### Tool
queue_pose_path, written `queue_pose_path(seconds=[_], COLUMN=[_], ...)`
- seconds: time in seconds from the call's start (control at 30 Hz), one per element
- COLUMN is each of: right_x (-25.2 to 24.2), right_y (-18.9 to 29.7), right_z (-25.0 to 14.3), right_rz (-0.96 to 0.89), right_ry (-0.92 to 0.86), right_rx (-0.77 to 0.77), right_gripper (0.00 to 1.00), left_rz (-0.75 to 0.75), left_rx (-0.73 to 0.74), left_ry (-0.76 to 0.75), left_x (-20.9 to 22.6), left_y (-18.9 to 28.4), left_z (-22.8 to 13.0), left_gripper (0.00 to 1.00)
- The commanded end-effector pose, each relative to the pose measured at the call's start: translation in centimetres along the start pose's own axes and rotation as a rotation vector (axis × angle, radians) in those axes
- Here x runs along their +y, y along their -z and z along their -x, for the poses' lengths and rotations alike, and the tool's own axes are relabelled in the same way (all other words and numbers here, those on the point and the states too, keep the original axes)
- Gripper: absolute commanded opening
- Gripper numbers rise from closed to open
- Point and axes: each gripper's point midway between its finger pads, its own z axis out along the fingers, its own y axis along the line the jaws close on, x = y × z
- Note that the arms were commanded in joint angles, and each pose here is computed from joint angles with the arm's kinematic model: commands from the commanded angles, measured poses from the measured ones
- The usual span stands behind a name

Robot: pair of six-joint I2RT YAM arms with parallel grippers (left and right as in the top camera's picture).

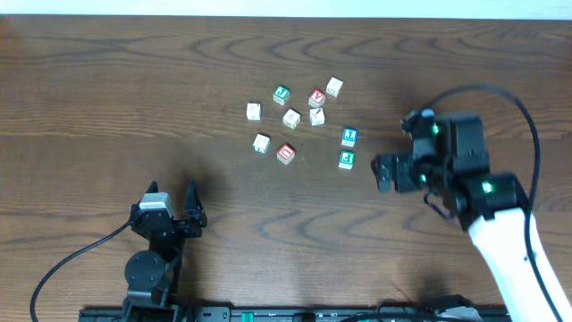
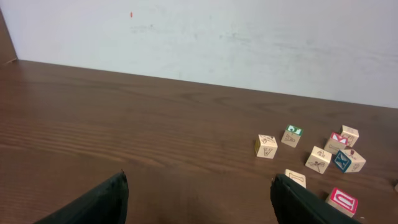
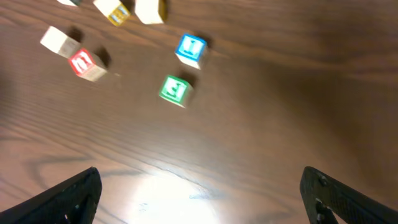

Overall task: Lift 3 blocks
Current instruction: 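Move the right gripper over the blue-lettered block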

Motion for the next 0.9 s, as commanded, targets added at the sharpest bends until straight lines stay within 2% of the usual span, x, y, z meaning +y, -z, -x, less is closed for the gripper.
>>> queue_pose_path(seconds=[0.0, 0.03, 0.07, 0.1, 0.17, 0.2, 0.3, 0.37, 0.7, 0.87], right_x=[1.7, 1.6, 1.5, 1.4, 1.4, 1.3, 1.1, 0.9, 0.5, -1.0], right_y=[-1.0, -1.5, -2.1, -2.7, -3.8, -4.3, -6.0, -7.2, -13.3, -15.5], right_z=[0.9, 0.9, 1.0, 1.4, 2.3, 2.7, 3.3, 3.5, 5.8, 6.4], right_rz=[0.109, 0.11, 0.11, 0.109, 0.115, 0.116, 0.116, 0.116, 0.119, 0.032], right_ry=[-0.021, -0.023, -0.023, -0.022, -0.02, -0.028, -0.072, -0.082, -0.058, -0.061], right_rx=[0.038, 0.047, 0.051, 0.044, 0.023, 0.017, 0.014, 0.016, -0.039, -0.037], right_gripper=[0.99, 0.99, 0.93, 0.7, 0.46, 0.4, 0.14, 0.02, 0.01, 0.01], left_rz=[0.025, 0.025, 0.025, 0.025, 0.025, 0.025, 0.025, 0.024, 0.025, 0.025], left_rx=[0.051, 0.051, 0.051, 0.051, 0.051, 0.051, 0.051, 0.051, 0.051, 0.052], left_ry=[0.003, 0.003, 0.003, 0.003, 0.003, 0.003, 0.003, 0.003, 0.003, 0.003], left_x=[0.6, 0.6, 0.6, 0.6, 0.6, 0.6, 0.6, 0.5, 0.6, 0.6], left_y=[0.0, 0.0, 0.0, 0.0, 0.0, 0.0, 0.0, 0.0, 0.0, 0.0], left_z=[-1.6, -1.6, -1.6, -1.6, -1.6, -1.6, -1.6, -1.6, -1.6, -1.6], left_gripper=[0.74, 0.74, 0.74, 0.74, 0.74, 0.74, 0.74, 0.74, 0.74, 0.74])
